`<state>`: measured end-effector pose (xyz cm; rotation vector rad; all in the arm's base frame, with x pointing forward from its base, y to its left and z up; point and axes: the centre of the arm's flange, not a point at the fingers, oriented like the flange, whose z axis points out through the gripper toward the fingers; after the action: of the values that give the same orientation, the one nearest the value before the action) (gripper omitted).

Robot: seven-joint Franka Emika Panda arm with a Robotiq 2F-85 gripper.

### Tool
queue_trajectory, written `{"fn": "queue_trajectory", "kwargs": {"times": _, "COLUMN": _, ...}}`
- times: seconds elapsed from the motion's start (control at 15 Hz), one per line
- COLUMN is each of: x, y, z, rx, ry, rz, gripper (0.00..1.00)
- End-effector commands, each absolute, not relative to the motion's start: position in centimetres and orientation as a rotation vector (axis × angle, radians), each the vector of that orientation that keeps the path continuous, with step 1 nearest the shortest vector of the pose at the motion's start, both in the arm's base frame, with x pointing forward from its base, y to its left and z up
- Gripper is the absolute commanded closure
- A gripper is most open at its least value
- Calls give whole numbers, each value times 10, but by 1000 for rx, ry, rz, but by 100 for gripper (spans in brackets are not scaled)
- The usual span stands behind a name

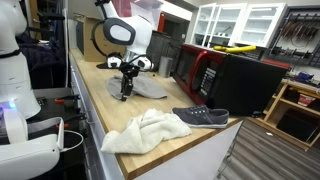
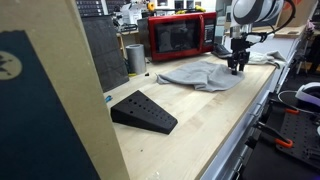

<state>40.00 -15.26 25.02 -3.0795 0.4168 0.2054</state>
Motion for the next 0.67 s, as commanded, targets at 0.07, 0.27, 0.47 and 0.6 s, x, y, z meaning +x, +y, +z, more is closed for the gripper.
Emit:
{"fn": "queue_trajectory", "kwargs": {"times": 0.07, "x": 394, "y": -159, "z": 262, "rx": -3056, "ry": 481, "rz": 158, "gripper": 86}}
{"fn": "queue_trajectory", "kwargs": {"times": 0.27, "x": 386, "y": -162, "z": 276, "rx": -3077, "ry": 521, "rz": 138, "gripper": 100}}
{"fn": "queue_trajectory", "kwargs": {"times": 0.47, "x": 370, "y": -176, "z": 294, "rx": -3119, "ry": 610, "rz": 110, "gripper": 99}}
{"fn": "queue_trajectory", "kwargs": {"times": 0.6, "x": 359, "y": -189, "z": 305, "rx": -3159, "ry": 684, "rz": 91, "gripper": 99}}
